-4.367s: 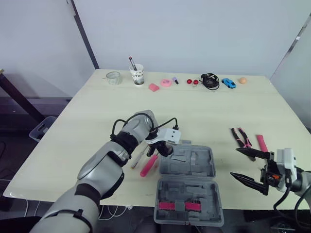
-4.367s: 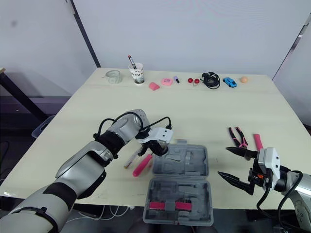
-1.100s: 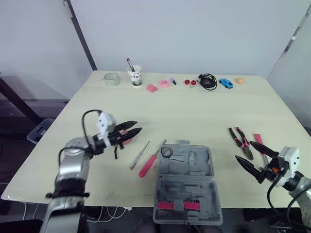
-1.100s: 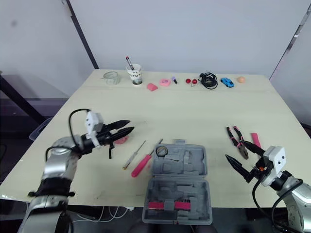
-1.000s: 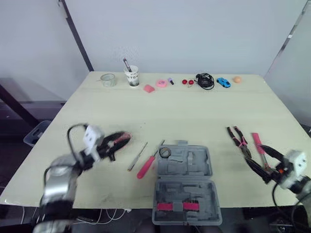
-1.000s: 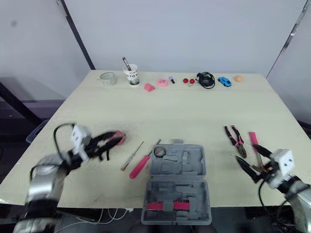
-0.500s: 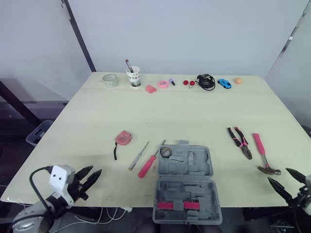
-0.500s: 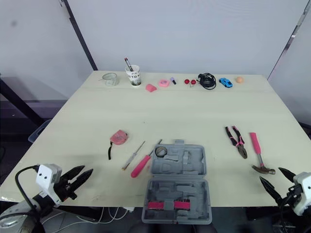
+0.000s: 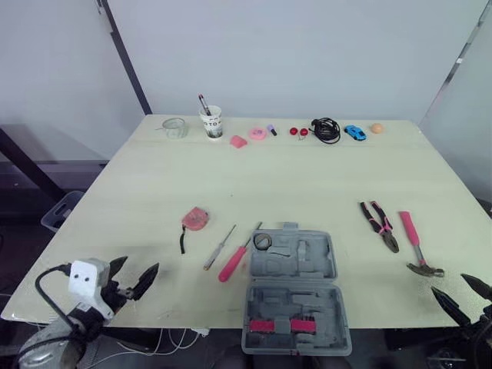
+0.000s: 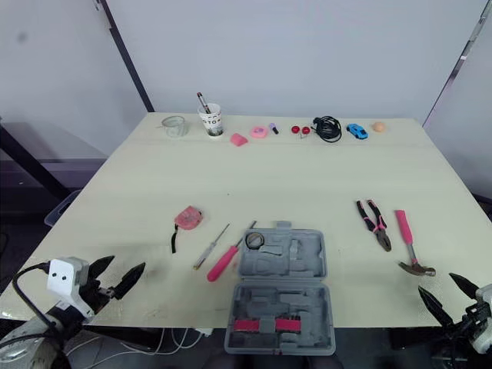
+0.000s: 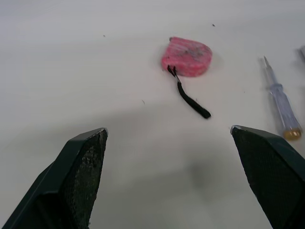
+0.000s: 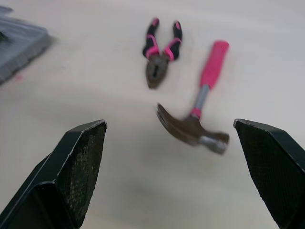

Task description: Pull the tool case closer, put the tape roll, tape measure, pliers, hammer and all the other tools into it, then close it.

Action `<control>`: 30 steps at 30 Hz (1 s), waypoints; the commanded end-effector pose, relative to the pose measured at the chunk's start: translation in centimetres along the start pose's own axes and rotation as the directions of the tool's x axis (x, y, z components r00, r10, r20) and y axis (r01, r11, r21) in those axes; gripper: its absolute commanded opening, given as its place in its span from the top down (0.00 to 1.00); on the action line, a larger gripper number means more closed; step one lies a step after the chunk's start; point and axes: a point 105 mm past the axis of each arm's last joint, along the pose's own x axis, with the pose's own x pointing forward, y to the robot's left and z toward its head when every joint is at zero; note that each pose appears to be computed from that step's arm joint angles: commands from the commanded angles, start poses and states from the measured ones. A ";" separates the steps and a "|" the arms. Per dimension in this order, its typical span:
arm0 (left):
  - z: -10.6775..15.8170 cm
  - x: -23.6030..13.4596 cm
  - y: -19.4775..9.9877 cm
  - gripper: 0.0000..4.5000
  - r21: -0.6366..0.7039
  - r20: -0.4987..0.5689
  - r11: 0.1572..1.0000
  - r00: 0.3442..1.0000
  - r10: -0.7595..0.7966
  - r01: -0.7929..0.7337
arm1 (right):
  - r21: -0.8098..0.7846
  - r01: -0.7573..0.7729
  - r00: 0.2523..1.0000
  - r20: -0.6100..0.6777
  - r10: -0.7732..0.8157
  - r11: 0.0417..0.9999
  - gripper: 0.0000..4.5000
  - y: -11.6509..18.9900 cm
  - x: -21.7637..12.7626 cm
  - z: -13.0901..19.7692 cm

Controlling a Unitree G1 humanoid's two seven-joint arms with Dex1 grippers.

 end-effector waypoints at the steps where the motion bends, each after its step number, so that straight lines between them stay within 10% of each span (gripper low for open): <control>1: 1.9 2.0 -0.5 0.02 0.016 0.031 0.999 0.999 0.032 -0.033 | -0.079 -0.160 0.979 0.114 0.168 0.984 0.00 2.2 2.3 4.4; 17: 0.5 8.7 -2.4 0.02 0.022 -0.111 0.998 0.992 0.066 -0.064 | -0.216 -0.648 0.707 0.187 0.683 0.730 0.00 11.8 7.1 11.4; 30: -0.9 11.3 -2.7 0.02 -0.002 -0.199 1.000 0.980 0.005 -0.006 | -0.246 -0.647 0.700 0.185 0.690 0.722 0.00 12.1 7.6 12.1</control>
